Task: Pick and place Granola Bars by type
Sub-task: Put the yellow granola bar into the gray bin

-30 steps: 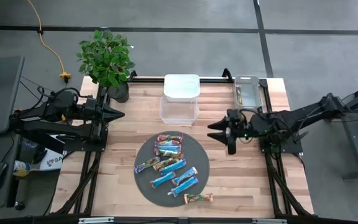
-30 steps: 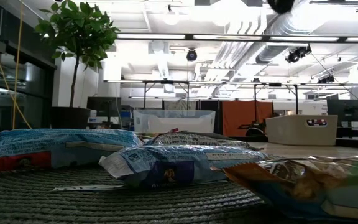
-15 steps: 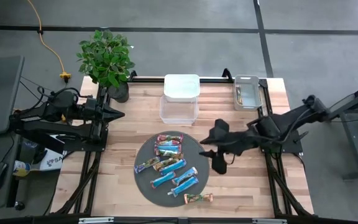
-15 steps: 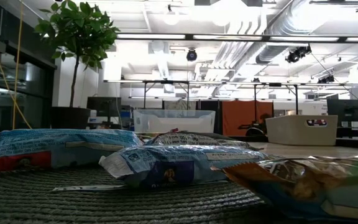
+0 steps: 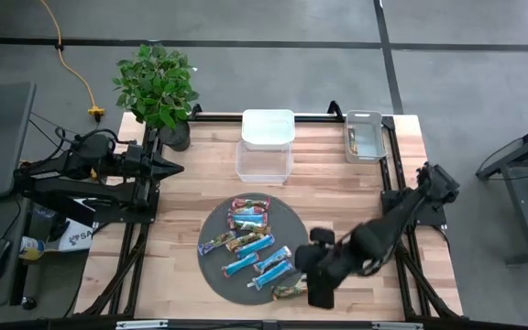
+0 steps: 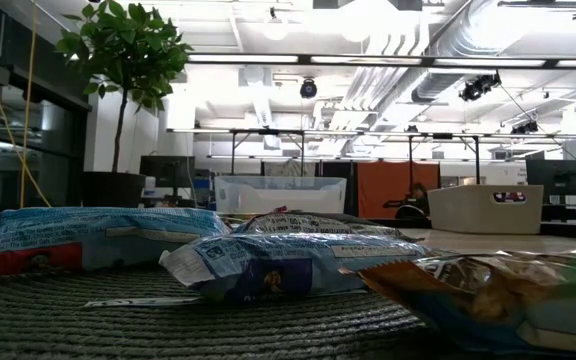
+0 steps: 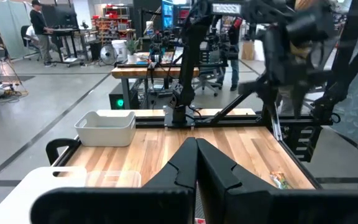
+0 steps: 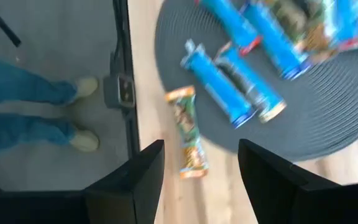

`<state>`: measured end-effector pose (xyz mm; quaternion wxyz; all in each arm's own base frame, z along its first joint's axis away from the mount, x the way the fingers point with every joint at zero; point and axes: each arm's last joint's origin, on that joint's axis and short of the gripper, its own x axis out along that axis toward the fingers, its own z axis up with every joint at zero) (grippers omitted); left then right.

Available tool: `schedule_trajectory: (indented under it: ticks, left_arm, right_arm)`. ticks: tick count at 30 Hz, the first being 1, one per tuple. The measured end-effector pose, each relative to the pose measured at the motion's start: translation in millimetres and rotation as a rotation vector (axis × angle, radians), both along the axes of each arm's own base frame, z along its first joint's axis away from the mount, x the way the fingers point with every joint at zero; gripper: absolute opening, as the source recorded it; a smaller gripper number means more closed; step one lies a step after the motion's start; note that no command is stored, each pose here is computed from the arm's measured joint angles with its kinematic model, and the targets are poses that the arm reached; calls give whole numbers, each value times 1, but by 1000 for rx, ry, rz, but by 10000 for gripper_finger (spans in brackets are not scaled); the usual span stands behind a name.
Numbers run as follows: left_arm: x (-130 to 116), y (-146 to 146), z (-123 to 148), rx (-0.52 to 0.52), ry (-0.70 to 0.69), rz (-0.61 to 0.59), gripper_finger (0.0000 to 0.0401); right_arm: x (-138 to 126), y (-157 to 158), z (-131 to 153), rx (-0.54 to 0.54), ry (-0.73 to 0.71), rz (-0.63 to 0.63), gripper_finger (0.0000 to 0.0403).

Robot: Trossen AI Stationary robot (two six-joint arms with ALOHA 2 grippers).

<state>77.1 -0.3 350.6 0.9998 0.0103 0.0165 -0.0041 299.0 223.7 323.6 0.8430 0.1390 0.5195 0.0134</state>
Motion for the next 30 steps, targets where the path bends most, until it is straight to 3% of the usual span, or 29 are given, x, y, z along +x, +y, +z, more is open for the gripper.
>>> schedule_trajectory:
  ticks: [7,12,21,30]
  left_arm:
    - [0,0,0,0,0,0,1]
    - [0,0,0,0,0,0,1]
    - [0,0,0,0,0,0,1]
    - [0,0,0,0,0,0,1]
  right_arm:
    - [6,33,-47,3,141,-24,188]
    - [14,41,-73,-54,188,9,188]
    - [27,49,-98,-151,129,84,188]
    - [33,53,-124,-199,172,81,188]
